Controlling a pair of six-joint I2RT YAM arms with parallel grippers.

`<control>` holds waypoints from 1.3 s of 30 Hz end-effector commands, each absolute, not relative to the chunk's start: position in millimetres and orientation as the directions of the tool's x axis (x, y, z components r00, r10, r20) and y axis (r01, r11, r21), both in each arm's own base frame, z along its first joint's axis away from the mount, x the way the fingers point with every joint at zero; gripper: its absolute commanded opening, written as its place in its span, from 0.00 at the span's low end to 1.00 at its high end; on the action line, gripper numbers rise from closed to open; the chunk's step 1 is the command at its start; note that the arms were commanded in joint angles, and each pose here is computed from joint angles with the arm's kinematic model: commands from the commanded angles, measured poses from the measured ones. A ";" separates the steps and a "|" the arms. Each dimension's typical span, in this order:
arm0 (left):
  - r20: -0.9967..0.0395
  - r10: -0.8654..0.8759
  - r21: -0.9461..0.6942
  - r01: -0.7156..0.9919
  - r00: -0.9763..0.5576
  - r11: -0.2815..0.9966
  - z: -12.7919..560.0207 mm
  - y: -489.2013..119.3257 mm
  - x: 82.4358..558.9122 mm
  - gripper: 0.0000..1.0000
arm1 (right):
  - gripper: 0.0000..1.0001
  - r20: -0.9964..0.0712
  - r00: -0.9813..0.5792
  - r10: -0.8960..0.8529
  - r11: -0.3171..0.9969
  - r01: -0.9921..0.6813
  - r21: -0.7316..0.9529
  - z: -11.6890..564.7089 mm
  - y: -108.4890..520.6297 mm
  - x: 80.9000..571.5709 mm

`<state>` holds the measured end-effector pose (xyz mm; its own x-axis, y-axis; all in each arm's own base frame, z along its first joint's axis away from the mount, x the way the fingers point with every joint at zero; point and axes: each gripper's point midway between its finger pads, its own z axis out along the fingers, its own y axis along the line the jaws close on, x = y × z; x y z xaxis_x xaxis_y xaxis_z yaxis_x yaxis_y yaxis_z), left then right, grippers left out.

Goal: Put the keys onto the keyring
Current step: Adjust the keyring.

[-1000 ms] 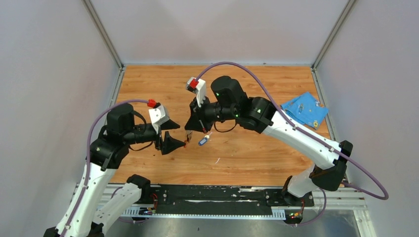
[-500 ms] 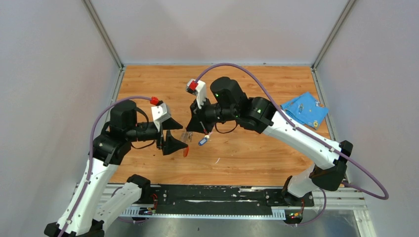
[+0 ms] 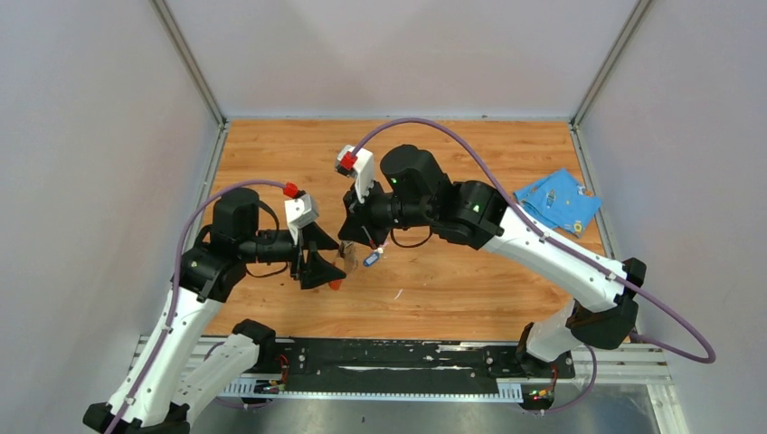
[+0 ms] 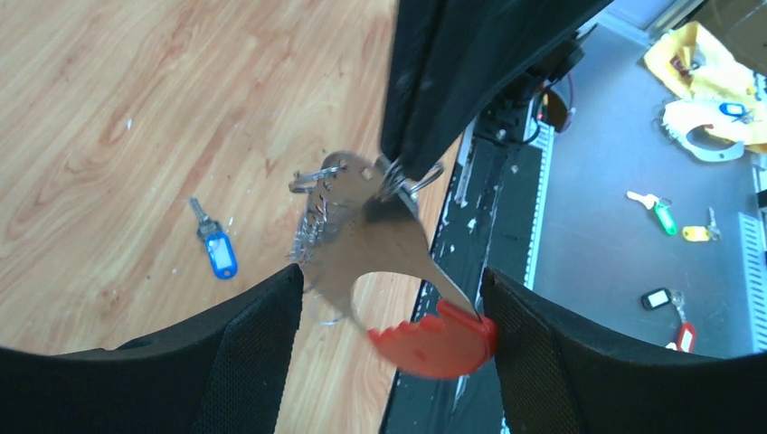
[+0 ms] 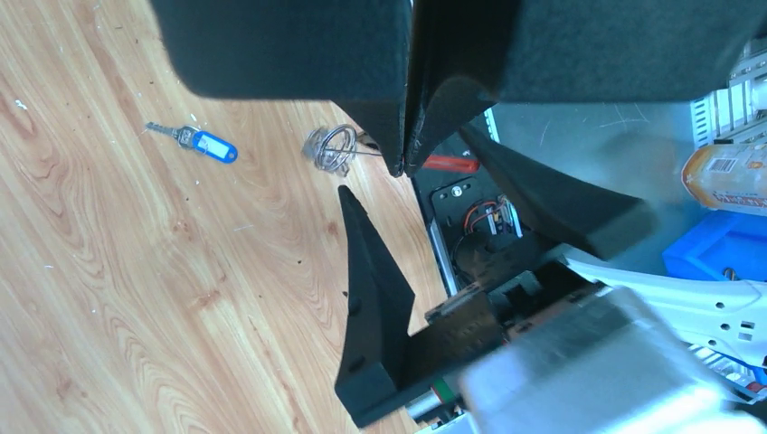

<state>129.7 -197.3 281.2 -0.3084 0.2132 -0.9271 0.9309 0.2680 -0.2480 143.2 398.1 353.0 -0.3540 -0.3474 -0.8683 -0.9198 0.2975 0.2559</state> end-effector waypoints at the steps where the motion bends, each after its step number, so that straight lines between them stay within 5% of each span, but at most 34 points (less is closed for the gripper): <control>1: -0.926 0.241 -0.211 0.926 -0.292 0.313 269.0 -194.4 138.8 0.71 | 0.00 -0.892 -0.320 -0.319 0.308 -0.925 0.222 368.0 401.8 144.0; 11: -0.947 0.253 -0.104 0.936 -0.196 0.336 286.0 -191.2 150.3 0.00 | 0.00 -0.904 -0.330 -0.273 0.283 -0.925 0.252 379.8 399.4 136.9; 16: -0.966 0.235 -0.044 0.967 -0.105 0.250 303.4 -195.8 138.9 0.00 | 0.08 -0.910 -0.330 -0.252 0.266 -0.927 0.263 386.1 391.7 134.3; 22: -0.983 0.184 0.028 0.993 0.006 0.114 330.0 -202.0 117.4 0.00 | 0.53 -0.938 -0.284 -0.198 0.264 -0.937 0.228 398.8 358.5 143.4; 28: -0.988 0.121 0.099 0.995 0.098 -0.001 358.7 -205.6 97.9 0.00 | 0.78 -0.972 -0.163 -0.167 0.108 -0.983 0.146 399.3 333.0 127.0; 39: -0.994 0.096 0.050 0.998 0.054 -0.045 380.9 -210.5 95.9 0.00 | 0.77 -0.969 -0.148 -0.199 -0.157 -0.971 0.181 391.7 339.2 89.6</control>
